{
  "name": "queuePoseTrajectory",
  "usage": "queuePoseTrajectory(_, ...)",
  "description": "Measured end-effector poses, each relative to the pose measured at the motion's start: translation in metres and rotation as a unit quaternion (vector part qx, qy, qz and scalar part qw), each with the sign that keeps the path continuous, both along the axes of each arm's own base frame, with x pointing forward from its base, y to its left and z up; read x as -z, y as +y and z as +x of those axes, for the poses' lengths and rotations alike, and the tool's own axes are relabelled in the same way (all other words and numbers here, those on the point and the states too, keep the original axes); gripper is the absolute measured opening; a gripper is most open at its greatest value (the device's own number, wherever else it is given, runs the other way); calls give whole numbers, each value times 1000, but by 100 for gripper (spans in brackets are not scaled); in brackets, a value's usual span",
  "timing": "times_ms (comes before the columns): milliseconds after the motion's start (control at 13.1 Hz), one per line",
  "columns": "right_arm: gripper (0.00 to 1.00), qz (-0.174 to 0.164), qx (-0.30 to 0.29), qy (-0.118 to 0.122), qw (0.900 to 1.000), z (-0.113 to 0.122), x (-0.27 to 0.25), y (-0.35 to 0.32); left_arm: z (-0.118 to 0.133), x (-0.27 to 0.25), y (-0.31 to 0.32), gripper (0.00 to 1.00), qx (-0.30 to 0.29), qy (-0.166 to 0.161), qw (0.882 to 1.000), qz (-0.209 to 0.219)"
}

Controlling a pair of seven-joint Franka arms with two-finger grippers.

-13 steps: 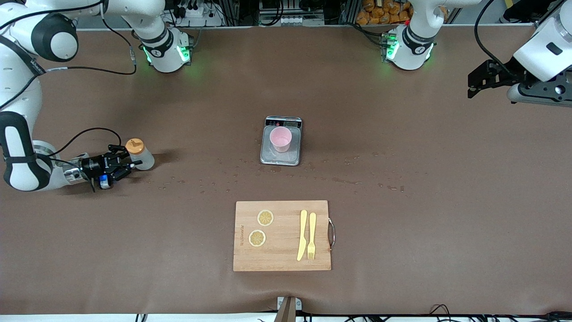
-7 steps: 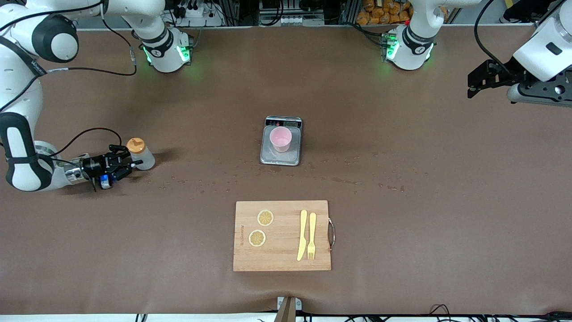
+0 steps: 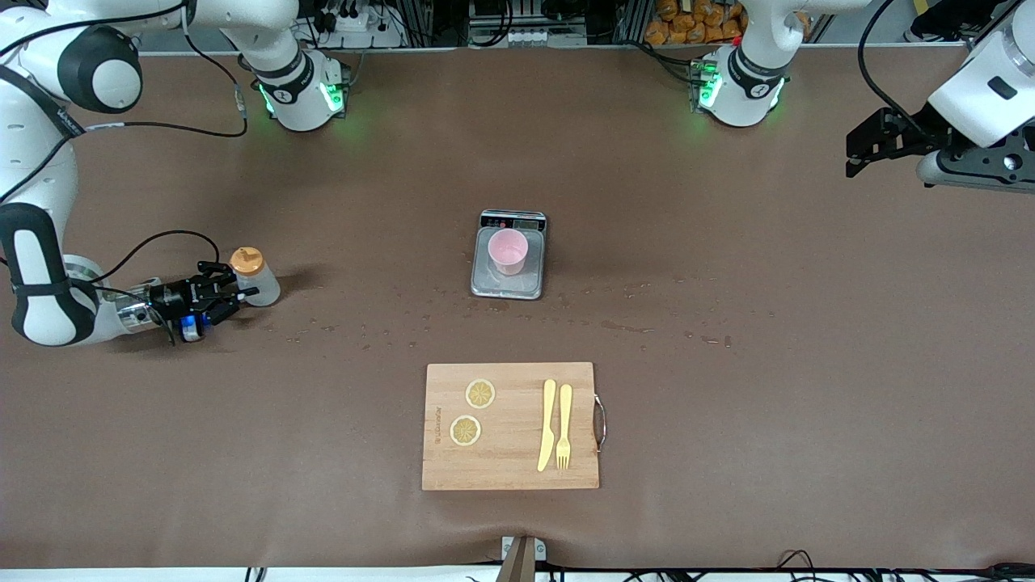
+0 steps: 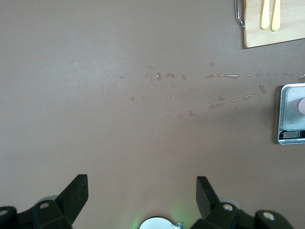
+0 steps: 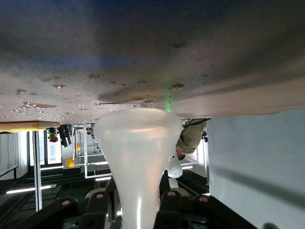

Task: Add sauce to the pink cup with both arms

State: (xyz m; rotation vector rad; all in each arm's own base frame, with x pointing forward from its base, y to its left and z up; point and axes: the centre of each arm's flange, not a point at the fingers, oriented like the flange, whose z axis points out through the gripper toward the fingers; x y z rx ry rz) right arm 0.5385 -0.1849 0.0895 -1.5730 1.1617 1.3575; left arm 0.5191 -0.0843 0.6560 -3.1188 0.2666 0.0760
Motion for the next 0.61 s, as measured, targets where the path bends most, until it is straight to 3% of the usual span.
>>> queuePoseTrajectory(611,35,-10,3,-8,1000,5,-1,-3,0,0,0,100,0,0,1000,0)
